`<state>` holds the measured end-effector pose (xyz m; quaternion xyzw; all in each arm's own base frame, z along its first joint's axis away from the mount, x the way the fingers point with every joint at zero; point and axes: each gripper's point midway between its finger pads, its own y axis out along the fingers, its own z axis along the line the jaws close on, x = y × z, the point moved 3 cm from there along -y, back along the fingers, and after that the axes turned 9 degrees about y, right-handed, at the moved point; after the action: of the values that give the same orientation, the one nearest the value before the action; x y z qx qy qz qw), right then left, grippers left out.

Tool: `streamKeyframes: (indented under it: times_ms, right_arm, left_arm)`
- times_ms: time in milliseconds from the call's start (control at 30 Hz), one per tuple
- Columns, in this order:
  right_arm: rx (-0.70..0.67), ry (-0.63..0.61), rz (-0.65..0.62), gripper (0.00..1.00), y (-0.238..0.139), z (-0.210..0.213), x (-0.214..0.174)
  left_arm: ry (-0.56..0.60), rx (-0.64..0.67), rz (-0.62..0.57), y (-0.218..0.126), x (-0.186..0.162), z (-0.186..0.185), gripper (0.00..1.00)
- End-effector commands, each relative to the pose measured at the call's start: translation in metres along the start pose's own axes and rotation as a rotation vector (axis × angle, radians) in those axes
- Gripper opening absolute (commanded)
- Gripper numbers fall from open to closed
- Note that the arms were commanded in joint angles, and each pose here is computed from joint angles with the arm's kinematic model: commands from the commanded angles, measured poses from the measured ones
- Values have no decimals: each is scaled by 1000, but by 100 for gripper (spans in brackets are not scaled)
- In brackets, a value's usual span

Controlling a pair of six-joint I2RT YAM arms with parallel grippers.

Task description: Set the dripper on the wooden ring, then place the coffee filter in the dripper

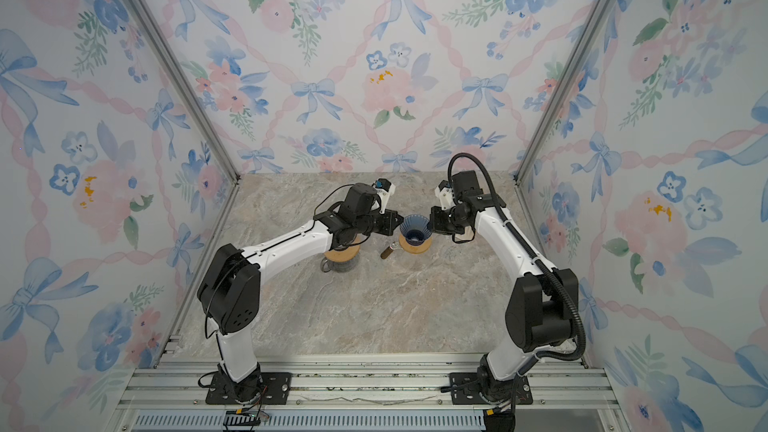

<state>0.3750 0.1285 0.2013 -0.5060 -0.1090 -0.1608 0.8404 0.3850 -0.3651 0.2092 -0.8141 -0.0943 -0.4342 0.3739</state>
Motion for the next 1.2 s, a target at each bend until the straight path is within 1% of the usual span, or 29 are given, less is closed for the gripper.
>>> streamKeyframes:
  times_ms: [0, 200, 333, 667, 733, 867, 967, 1000, 1167]
  right_arm:
    - [-102, 24, 134, 9, 23, -21, -29]
    - [-56, 19, 92, 13, 9, -5, -14]
    - [-36, 13, 60, 15, 2, 3, -4]
    - [-15, -7, 11, 22, -12, 15, 10]
    - [-15, -12, 9, 23, -15, 16, 11]
    - [-23, -18, -13, 30, -23, 15, 14]
    - [-33, -11, -37, 30, -27, 11, 20]
    - [-28, -17, -67, 30, -37, 14, 22]
    - [-63, -14, -136, 31, -57, 4, 31]
  left_arm:
    - [-66, 91, 246, 9, -70, 27, 1]
    - [-58, 75, 212, 6, -54, 21, 2]
    - [-47, 54, 175, 2, -38, 14, 5]
    - [-16, 18, 115, 0, -9, 4, 15]
    - [-12, 9, 107, -1, -4, 2, 18]
    - [-4, 1, 87, -4, 4, -1, 22]
    - [4, -3, 71, -8, 11, -4, 23]
    - [5, -4, 66, -9, 13, -5, 23]
    - [13, -17, 40, -16, 23, -10, 28]
